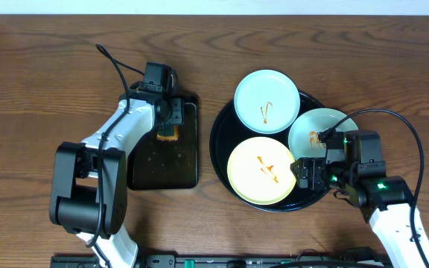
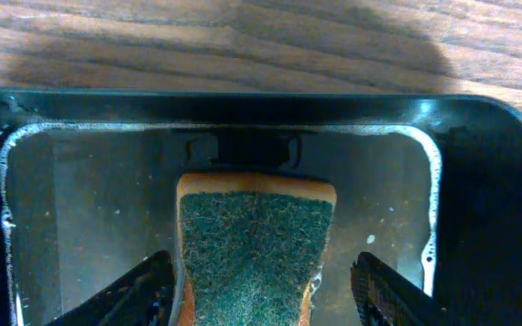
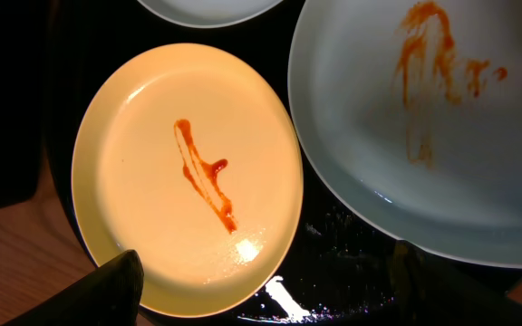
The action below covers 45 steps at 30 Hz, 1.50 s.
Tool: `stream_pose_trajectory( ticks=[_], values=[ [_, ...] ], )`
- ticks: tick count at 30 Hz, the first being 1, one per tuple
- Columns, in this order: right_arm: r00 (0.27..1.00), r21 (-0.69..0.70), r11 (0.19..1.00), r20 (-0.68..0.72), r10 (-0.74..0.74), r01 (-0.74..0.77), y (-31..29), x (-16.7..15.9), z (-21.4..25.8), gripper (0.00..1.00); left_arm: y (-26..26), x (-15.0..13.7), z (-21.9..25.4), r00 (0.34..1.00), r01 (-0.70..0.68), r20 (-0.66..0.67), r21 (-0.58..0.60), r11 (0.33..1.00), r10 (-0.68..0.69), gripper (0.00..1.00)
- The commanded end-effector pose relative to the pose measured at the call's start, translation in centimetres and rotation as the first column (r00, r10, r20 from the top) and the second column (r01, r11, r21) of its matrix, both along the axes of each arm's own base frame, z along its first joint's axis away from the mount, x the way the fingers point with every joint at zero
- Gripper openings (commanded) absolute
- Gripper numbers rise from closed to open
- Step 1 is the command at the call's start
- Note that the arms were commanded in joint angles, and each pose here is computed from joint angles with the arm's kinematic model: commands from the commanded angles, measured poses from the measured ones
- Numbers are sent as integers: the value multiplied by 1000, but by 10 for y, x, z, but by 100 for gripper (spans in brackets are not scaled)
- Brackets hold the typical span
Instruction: Clean dirty plates on tray and stack at the side
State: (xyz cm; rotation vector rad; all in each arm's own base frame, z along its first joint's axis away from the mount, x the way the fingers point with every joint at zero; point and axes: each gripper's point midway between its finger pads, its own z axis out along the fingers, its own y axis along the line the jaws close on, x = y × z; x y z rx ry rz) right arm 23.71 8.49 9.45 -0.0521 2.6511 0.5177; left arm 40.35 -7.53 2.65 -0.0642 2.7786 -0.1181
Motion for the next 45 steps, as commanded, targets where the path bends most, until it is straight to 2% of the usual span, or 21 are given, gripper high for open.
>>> stream_pose_trajectory(
  ticks=[1,5,8,17,18,23,27,30,35,45],
  values=[
    [1000,9,1000,18,7,-7,4,4,7,85,1,2,-1,1000,-3,0,11,1000,3,56],
    [1000,10,1000,18,7,-7,4,4,7,84,2,-4,-6,1000,-3,-21,15,1000,3,54],
    [1000,10,1000,18,7,-7,4,4,7,84,3,-9,-10,999,-4,-32,21,1000,5,48],
    [1000,10,1000,18,7,-7,4,4,7,84,9,-25,-25,997,-7,-78,45,999,11,47],
    [1000,10,1000,18,7,-7,4,4,7,84,9,-26,-25,997,-7,-79,45,999,11,43],
    [1000,9,1000,18,7,-7,4,4,7,82,9,-23,-24,998,-8,-68,42,999,11,8],
    [1000,9,1000,17,6,-7,4,4,7,82,7,-21,-12,999,-7,-42,31,1000,8,7],
    [1000,9,1000,17,6,-7,4,4,7,81,5,-20,17,1000,-5,2,9,1000,5,8],
    [1000,9,1000,15,7,-7,4,3,7,80,6,-33,43,999,-49,8,-14,999,49,8],
    [999,1,1000,-37,7,-7,2,-7,1,80,8,-67,-14,981,-77,-178,-4,997,75,7]
  ],
)
